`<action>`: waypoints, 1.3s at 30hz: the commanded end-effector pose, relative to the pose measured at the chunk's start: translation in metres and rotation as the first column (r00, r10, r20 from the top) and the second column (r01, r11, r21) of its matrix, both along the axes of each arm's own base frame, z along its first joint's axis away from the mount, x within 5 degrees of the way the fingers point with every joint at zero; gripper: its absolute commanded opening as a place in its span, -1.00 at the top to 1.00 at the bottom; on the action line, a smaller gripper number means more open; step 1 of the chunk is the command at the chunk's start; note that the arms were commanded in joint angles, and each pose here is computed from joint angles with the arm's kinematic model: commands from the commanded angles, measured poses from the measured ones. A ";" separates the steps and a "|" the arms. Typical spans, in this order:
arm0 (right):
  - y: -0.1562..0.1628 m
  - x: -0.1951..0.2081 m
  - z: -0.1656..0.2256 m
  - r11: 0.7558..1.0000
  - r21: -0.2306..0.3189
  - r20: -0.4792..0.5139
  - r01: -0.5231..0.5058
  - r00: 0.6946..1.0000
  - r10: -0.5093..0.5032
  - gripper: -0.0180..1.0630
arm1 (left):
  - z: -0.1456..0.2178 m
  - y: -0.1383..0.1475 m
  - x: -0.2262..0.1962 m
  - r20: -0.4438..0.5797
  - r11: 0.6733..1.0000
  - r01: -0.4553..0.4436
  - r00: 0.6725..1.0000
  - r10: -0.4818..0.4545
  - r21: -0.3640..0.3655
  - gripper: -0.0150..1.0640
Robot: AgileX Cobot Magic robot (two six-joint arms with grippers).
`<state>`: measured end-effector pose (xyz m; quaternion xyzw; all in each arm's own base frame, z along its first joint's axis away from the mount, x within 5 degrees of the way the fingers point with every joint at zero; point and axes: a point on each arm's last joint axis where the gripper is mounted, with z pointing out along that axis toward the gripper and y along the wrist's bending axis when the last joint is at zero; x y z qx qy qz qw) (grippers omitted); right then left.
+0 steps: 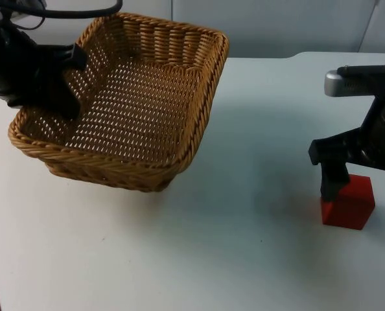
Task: Pick up the basket with the left hand and place the cube into the basket with the right hand.
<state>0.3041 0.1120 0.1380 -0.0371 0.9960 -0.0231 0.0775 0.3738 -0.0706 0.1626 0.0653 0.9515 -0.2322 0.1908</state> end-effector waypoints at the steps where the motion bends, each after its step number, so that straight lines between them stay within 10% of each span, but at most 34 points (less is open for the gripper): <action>1: 0.001 -0.002 0.002 1.000 -0.003 0.006 0.007 1.000 -0.007 -0.64 | 0.008 -0.002 -0.001 0.012 1.000 -0.007 1.000 0.008 -0.024 0.98; 22: 0.002 0.003 -0.020 1.000 -0.016 -0.006 0.015 1.000 -0.015 -0.61 | 0.008 -0.003 -0.001 0.007 1.000 -0.004 1.000 0.004 -0.027 0.98; 39: 0.008 0.035 0.030 1.000 -0.004 0.188 -0.027 0.982 0.028 0.27 | 0.008 -0.003 -0.001 0.007 1.000 -0.004 1.000 0.004 -0.027 0.98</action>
